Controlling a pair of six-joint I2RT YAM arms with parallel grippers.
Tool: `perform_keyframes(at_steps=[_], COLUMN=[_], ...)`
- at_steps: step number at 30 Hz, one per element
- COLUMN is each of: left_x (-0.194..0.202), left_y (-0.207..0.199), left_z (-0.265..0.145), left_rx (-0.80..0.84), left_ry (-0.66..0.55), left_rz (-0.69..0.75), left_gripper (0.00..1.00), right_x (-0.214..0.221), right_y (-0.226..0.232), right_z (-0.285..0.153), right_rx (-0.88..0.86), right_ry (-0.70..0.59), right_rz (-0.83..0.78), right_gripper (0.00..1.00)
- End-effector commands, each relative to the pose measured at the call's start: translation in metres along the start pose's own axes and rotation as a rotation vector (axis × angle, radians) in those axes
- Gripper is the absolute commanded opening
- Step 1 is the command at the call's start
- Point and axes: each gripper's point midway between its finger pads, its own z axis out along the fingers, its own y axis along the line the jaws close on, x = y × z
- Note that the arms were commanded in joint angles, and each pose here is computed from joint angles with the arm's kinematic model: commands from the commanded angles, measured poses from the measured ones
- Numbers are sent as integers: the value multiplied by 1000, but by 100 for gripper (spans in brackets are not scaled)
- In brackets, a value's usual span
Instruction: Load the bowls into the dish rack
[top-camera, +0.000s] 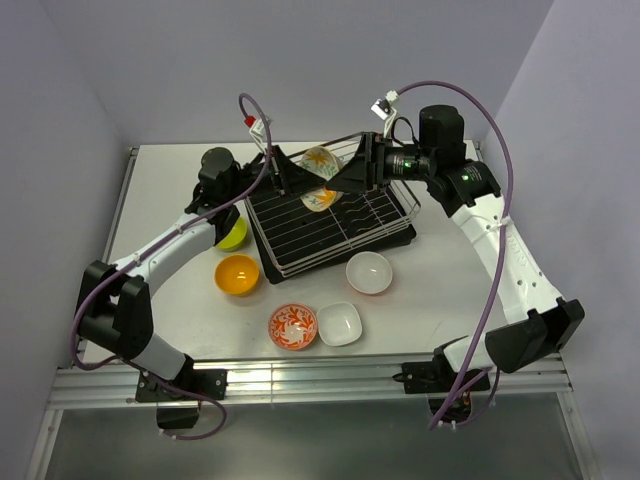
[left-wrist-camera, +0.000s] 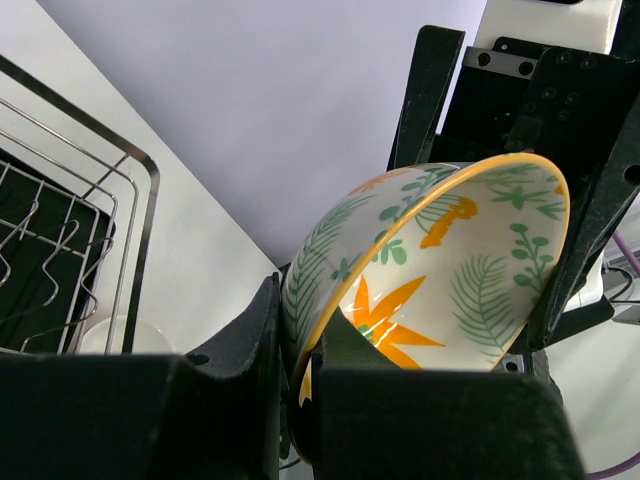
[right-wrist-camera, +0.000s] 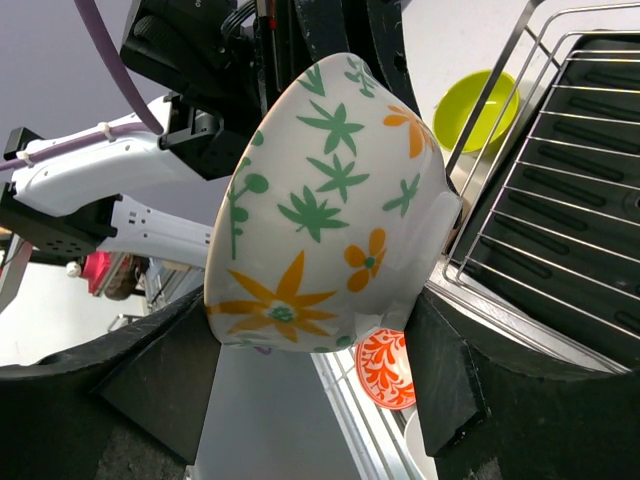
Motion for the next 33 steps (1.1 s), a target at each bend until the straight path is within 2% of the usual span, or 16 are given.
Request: perform_keyframes(at_steps=[1, 3, 4, 5, 10, 15, 18, 19, 21, 22, 26, 27, 29, 33], left_x=[-11, -11, -11, -11, -10, -9, -12, -13, -17, -18, -35, -39, -47, -53], left_y=[-24, -24, -23, -24, -21, -13, -2, 1, 10, 12, 20, 22, 17, 0], left_z=[4, 5, 5, 5, 3, -5, -14, -17, -27, -30, -52, -56, -65, -75], left_rx=[65, 67, 61, 61, 30, -22, -68, -80, -121, -135, -204, -218, -232, -243], left_ry=[-15, -11, -8, -6, 8, 26, 25, 23, 16, 14, -27, -31, -35, -14], left_rz=[76, 78, 74, 77, 104, 118, 114, 115, 114, 114, 155, 185, 220, 387], left_gripper=[0, 1, 5, 10, 44, 54, 63, 72, 75, 86, 91, 99, 99, 100], right_x=[1, 2, 1, 1, -8, -14, -20, -23, -30, -32, -49, -57, -61, -81], right_y=[15, 13, 13, 13, 12, 4, -4, -8, -20, -26, -58, -70, -81, -114], right_z=[4, 5, 5, 5, 2, -2, -5, -7, -7, -10, -14, -13, -14, -14], right_rx=[-63, -64, -64, -64, -36, 10, 53, 67, 117, 143, 266, 313, 353, 470], right_ry=[14, 21, 19, 21, -6, -27, -50, -58, -74, -74, -84, -87, -72, -49], right_rz=[-42, -37, -37, -36, -70, -86, -110, -116, -147, -148, -211, -262, -312, -450], right_gripper=[46, 22, 9, 0, 0, 0, 0, 0, 0, 0, 0, 0, 0, 0])
